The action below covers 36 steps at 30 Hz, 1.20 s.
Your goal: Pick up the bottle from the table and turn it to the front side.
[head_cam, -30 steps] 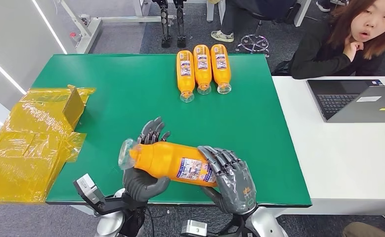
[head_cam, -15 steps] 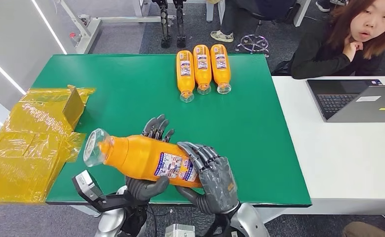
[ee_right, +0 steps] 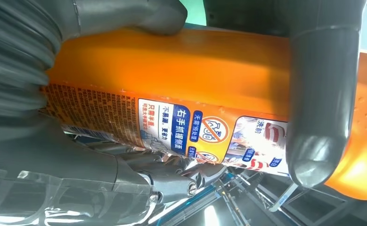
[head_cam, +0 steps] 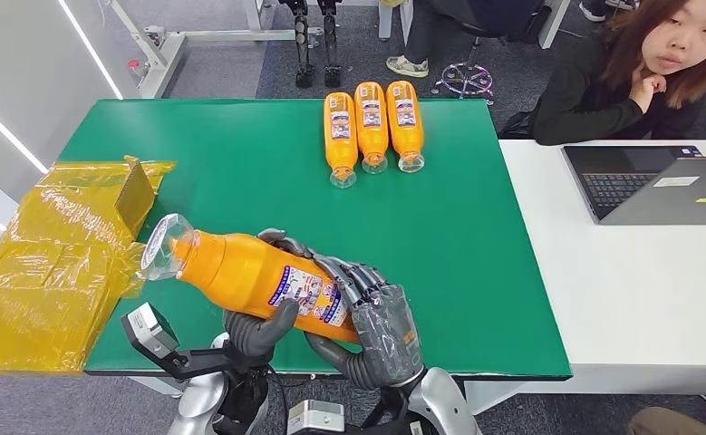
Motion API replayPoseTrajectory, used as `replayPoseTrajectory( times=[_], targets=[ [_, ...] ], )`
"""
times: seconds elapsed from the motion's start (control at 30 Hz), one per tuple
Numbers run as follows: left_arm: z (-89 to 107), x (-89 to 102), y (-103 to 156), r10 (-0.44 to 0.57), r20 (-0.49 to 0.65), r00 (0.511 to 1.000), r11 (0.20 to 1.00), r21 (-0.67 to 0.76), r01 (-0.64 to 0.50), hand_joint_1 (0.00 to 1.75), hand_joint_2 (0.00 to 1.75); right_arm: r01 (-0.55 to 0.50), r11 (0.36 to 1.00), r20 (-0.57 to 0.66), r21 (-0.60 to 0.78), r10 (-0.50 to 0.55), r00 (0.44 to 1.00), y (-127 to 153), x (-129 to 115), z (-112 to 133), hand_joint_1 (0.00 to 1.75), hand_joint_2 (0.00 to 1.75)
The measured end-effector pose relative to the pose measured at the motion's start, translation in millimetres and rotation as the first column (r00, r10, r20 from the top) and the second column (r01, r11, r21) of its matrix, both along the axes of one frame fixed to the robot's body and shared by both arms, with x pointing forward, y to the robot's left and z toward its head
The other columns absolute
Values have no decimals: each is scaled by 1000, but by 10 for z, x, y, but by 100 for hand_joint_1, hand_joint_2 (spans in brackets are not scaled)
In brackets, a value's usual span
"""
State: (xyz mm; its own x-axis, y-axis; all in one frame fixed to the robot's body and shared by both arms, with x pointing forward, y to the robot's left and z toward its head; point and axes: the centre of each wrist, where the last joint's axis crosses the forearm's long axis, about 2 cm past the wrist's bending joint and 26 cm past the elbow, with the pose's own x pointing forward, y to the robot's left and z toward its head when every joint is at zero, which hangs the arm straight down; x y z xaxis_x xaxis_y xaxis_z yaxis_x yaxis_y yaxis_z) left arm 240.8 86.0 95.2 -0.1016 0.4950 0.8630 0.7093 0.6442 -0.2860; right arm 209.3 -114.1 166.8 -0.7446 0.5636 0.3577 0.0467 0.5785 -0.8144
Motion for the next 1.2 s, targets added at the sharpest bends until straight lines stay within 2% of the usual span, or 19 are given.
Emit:
replayPoseTrajectory(
  times=[0.03,0.1,0.17,0.23,0.7,0.87,0.97,1.03,1.2],
  targets=[
    [7,6,-5,-2,1,1000,1000,-2,2,140,175,0,1000,0,0,0,1000,1,-1,0,175,175],
    [19,19,-14,-5,4,1000,1000,-4,5,140,175,-1,1000,0,1,1,1000,5,-4,2,161,175],
    [26,30,-21,-7,5,1000,1000,-6,7,137,175,-1,1000,-1,3,1,1000,8,-8,4,74,175],
    [37,47,-25,-8,8,1000,1000,-7,8,135,175,0,1000,-6,5,0,1000,9,-13,1,0,175],
    [85,84,-88,-32,18,999,999,-9,32,131,175,33,999,-22,2,-33,999,-11,-50,4,0,175],
    [81,67,-113,-46,16,999,999,-7,46,117,175,49,999,-22,-1,-49,999,-31,-64,1,0,175],
    [81,59,-125,-52,16,999,999,-6,52,116,175,54,999,-21,0,-54,998,-37,-69,3,0,175],
    [76,58,-127,-52,14,999,999,-5,52,115,175,58,998,-21,2,-58,998,-41,-71,4,0,175],
    [73,79,-124,-24,26,999,999,29,23,129,175,75,997,-20,12,-75,997,-53,-71,3,0,175]
  ],
)
